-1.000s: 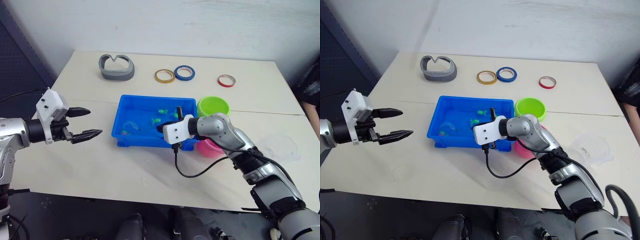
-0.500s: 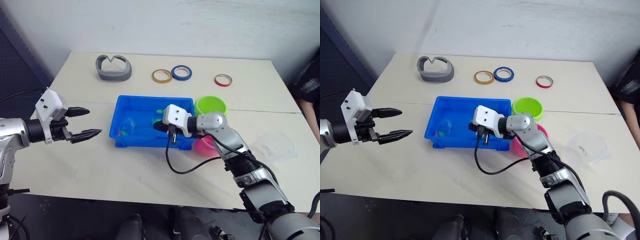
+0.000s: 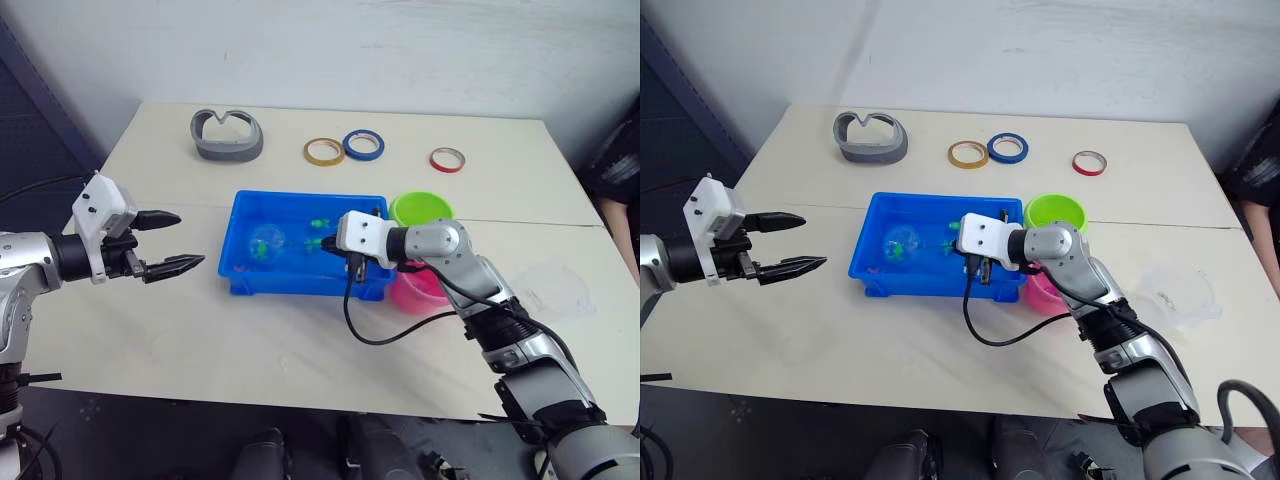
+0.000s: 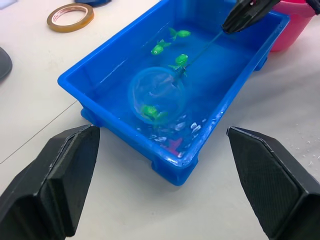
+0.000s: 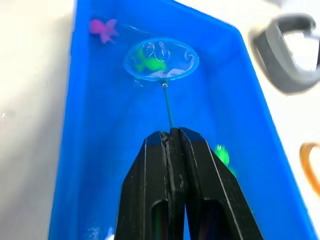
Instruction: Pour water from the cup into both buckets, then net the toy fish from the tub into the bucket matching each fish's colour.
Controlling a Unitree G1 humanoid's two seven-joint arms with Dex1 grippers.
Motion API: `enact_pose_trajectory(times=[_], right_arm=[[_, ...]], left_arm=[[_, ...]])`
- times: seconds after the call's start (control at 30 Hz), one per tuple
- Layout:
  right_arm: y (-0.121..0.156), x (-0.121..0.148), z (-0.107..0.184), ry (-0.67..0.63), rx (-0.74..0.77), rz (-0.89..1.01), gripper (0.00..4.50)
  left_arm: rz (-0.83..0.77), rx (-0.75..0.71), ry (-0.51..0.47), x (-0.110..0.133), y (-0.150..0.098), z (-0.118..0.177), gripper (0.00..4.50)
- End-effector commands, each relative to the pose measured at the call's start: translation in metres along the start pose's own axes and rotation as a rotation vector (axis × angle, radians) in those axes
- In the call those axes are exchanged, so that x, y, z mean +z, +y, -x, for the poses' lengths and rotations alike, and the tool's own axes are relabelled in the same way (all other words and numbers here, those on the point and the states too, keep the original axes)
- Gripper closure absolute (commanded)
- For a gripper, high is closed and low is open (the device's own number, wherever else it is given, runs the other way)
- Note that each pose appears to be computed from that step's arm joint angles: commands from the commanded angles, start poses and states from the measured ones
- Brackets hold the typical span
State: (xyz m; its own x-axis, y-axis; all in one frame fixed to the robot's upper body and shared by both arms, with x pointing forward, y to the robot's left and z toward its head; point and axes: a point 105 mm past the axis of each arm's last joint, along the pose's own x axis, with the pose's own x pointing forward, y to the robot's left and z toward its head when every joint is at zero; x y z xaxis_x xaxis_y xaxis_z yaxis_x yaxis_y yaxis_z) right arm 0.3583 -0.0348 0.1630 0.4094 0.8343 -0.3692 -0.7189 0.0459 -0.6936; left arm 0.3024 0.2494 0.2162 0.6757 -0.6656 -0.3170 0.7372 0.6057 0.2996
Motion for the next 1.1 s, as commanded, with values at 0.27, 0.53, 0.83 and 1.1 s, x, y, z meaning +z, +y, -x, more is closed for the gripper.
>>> enact_pose_trajectory(times=[0.27, 0.53, 0.83, 1.1], right_arm=[[0.001, 0.008, -0.001, -0.028, 0.013, 0.313, 4.5], [-0.007, -0.005, -0.007, 0.043, -0.008, 0.375, 4.5], [0.013, 0.004, -0.016, -0.041, 0.074, 0.168, 4.5], [0.003, 0.005, -0.014, -0.062, 0.047, -0.171, 4.5]], left_arm=[[-0.033, 0.0, -0.016, 0.008, 0.003, 0.002, 0.06], [-0.029, 0.0, -0.006, 0.006, 0.001, 0.004, 0.06], [-0.037, -0.002, 0.012, 0.006, 0.002, 0.008, 0.06], [-0.04, 0.006, 0.006, 0.007, 0.002, 0.008, 0.06]])
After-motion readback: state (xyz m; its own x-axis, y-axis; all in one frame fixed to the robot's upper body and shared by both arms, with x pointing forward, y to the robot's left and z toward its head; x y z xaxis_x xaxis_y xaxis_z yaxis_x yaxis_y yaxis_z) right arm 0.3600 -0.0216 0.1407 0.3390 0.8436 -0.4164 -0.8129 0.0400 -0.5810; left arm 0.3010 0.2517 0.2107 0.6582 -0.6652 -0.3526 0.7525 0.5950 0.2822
